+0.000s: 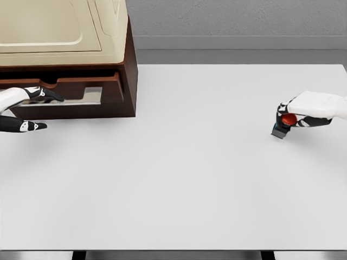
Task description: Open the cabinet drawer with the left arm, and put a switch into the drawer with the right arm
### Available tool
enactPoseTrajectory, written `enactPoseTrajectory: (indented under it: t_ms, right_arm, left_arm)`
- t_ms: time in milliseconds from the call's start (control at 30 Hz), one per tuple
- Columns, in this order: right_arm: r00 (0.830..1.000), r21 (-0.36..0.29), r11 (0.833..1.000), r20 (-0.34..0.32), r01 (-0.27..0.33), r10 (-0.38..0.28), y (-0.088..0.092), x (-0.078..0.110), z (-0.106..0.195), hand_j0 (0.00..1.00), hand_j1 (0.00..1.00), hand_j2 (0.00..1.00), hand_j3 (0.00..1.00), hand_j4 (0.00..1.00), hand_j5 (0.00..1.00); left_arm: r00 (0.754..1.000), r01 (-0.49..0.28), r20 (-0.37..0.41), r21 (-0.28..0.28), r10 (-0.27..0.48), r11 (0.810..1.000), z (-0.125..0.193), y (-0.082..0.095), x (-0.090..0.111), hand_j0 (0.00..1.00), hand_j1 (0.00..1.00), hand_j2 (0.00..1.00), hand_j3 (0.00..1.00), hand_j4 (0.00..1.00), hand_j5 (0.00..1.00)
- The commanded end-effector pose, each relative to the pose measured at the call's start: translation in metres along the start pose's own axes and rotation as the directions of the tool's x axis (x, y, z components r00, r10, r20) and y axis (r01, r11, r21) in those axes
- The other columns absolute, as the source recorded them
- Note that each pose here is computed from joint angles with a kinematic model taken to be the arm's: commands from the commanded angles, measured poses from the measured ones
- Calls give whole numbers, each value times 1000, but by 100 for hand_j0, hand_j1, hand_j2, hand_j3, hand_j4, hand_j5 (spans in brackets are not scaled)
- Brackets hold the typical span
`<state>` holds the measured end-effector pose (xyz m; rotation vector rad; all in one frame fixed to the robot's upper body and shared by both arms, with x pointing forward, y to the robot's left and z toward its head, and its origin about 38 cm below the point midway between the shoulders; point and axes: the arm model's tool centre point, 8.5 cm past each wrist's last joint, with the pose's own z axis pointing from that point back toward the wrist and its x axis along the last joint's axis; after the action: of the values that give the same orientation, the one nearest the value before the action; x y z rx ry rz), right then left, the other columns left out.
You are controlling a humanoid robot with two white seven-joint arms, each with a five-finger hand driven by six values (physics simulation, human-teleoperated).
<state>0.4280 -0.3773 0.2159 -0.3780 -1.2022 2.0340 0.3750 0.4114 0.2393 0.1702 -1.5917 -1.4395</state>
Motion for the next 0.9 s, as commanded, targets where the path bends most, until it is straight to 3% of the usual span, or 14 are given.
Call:
enactPoseTrajectory:
  t_ms: [0,400,867]
  right_arm:
    - [1000,-20,1000,24,3,-2,-5,6,-1,43,43,43,43,43,43]
    - [995,-128,991,98,40,-27,-37,16,-8,43,43,43,43,43,43]
    - [984,-194,980,178,33,3,-62,37,-31,43,43,43,43,43,43]
  left_arm:
    - [1000,1,10,-10,-1,1000,-1,-2,3,76,76,76,76,76,76]
    - [1000,-10,5,-26,11,1000,5,-8,5,76,76,76,76,76,76]
    - [999,-33,4,-39,33,999,11,-15,8,76,76,76,76,76,76]
